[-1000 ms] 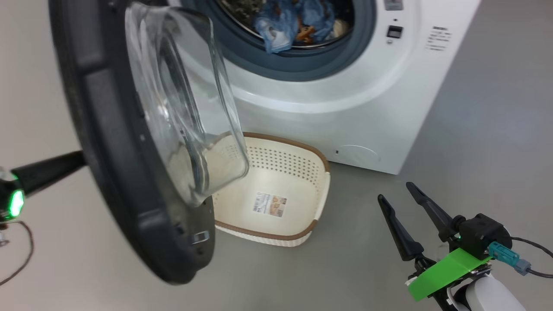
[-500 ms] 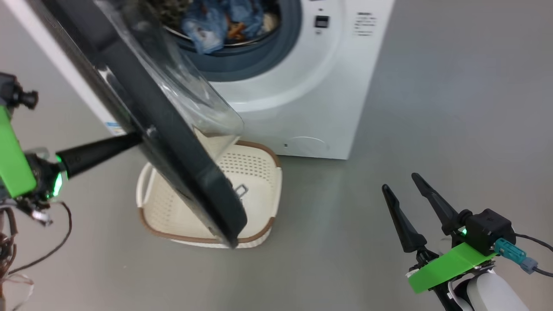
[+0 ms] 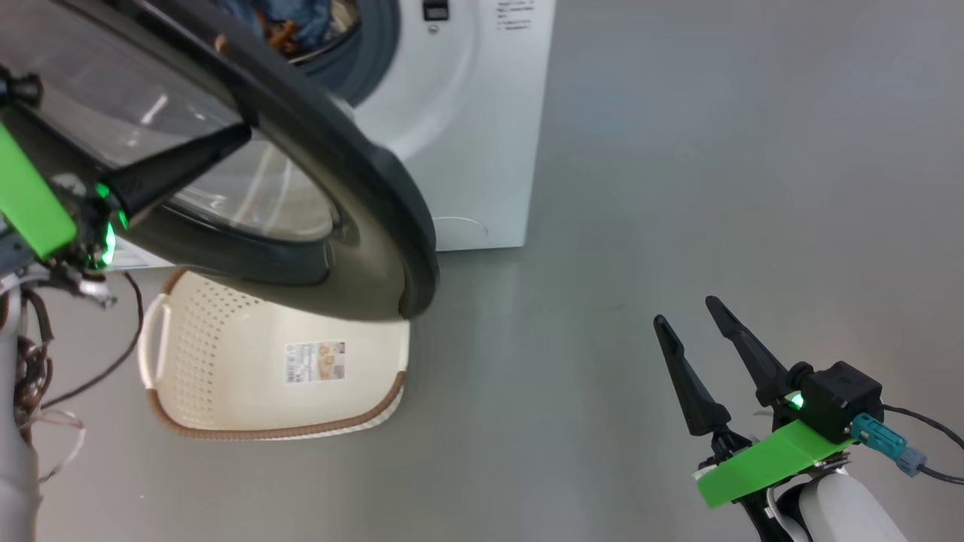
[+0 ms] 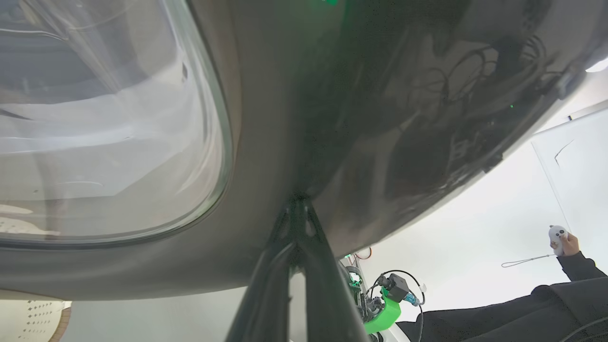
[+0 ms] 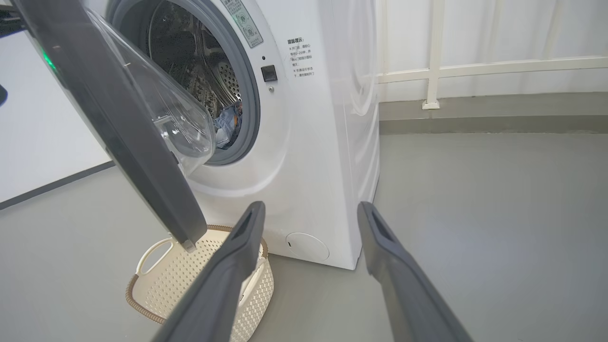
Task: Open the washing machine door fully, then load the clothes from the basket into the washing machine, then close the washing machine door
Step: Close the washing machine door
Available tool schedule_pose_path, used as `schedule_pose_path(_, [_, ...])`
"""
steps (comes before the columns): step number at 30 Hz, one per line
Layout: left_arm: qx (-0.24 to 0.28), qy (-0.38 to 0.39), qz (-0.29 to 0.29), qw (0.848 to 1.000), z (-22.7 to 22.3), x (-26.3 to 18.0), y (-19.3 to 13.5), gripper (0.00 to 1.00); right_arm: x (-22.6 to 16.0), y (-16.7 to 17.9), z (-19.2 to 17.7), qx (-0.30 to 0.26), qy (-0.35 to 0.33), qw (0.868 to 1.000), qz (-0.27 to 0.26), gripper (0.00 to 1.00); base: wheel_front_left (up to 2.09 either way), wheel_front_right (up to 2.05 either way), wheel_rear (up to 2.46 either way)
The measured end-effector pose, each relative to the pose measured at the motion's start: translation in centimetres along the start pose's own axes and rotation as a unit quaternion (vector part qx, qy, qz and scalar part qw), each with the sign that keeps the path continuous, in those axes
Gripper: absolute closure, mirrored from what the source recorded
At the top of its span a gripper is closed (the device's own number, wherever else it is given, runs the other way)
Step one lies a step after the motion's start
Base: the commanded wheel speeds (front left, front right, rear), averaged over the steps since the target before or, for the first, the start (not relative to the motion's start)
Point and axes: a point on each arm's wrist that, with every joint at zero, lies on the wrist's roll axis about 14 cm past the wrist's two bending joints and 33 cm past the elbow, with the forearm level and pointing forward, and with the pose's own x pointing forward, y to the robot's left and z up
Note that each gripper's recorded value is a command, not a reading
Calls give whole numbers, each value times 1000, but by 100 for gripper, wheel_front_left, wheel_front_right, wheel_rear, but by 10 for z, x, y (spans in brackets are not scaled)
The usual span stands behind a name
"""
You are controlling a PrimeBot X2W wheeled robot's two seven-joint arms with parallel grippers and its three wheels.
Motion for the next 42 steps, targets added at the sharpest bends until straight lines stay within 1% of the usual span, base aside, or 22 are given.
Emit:
schedule_pose_path(6, [0,-13,-5,1000,15,29,3,100,-3,-10,-2,5,1,1000,-20,0,0,0,0])
schedule_pose_path(9, [-1,-36,2,999,29,37,9,100,0,-14,3,4,-7,1000,-26,0,0,0,0])
schedule_pose_path(17, [-21,-90,15,996,55,48,26,100,-4,-25,0,1,-3,999,-43,0,0,0,0])
schedule_pose_path(23, [-28,-118,19,992,67,49,30,100,-3,-27,-2,2,0,999,-45,0,0,0,0])
schedule_pose_path(28, [-25,-110,19,993,63,50,28,100,-1,-24,-1,3,-2,999,-41,0,0,0,0])
schedule_pose_path(32, [-16,-92,18,996,51,45,22,100,1,-20,3,2,-8,999,-34,0,0,0,0])
schedule_pose_path(39, [-32,-92,38,995,23,19,34,100,4,-11,10,-3,-15,1000,-17,0,0,0,0])
schedule_pose_path(40, [-35,-93,40,994,19,15,35,93,4,-10,11,-5,-16,1000,-14,0,0,0,0])
schedule_pose_path(42, [-43,-100,43,993,12,6,37,84,5,-8,14,-10,-19,1000,-9,0,0,0,0])
